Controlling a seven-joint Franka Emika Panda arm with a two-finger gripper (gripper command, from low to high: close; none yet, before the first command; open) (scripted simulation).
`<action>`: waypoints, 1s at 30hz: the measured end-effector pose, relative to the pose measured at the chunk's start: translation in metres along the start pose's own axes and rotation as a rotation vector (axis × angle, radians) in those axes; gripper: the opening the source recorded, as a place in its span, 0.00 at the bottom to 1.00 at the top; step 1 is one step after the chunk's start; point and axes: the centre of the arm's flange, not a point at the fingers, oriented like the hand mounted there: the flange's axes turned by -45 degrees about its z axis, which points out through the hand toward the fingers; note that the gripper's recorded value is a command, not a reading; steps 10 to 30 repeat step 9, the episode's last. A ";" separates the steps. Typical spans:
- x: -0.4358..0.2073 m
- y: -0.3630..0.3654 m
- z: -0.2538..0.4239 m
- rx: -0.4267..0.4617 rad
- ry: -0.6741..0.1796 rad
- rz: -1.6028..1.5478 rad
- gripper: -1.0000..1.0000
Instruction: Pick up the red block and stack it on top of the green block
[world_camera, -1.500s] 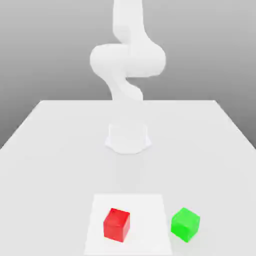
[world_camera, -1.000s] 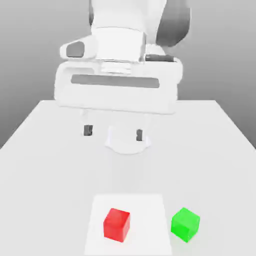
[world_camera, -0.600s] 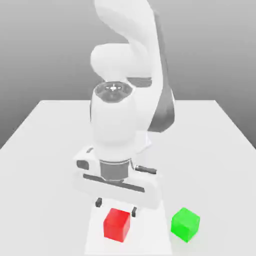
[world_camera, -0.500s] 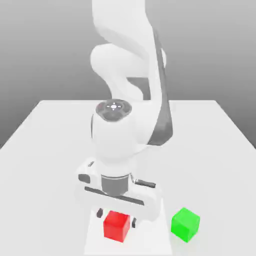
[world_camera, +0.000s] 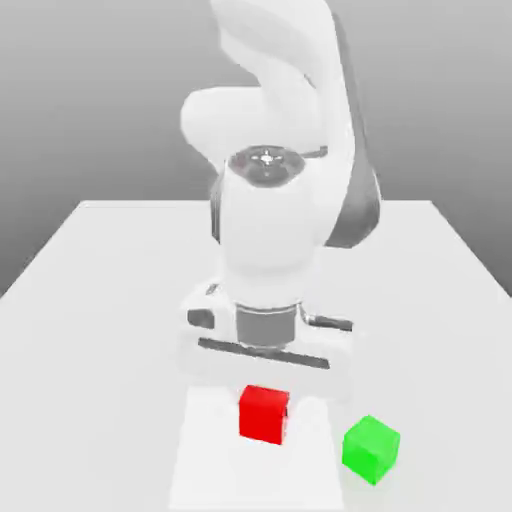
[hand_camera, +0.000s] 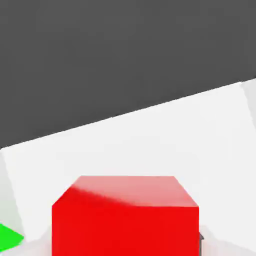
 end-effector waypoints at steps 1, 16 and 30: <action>-0.007 -0.026 -0.003 -0.001 0.000 -0.057 0.00; -0.009 -0.035 0.051 -0.004 0.001 -0.074 1.00; -0.009 -0.035 0.051 -0.004 0.001 -0.074 1.00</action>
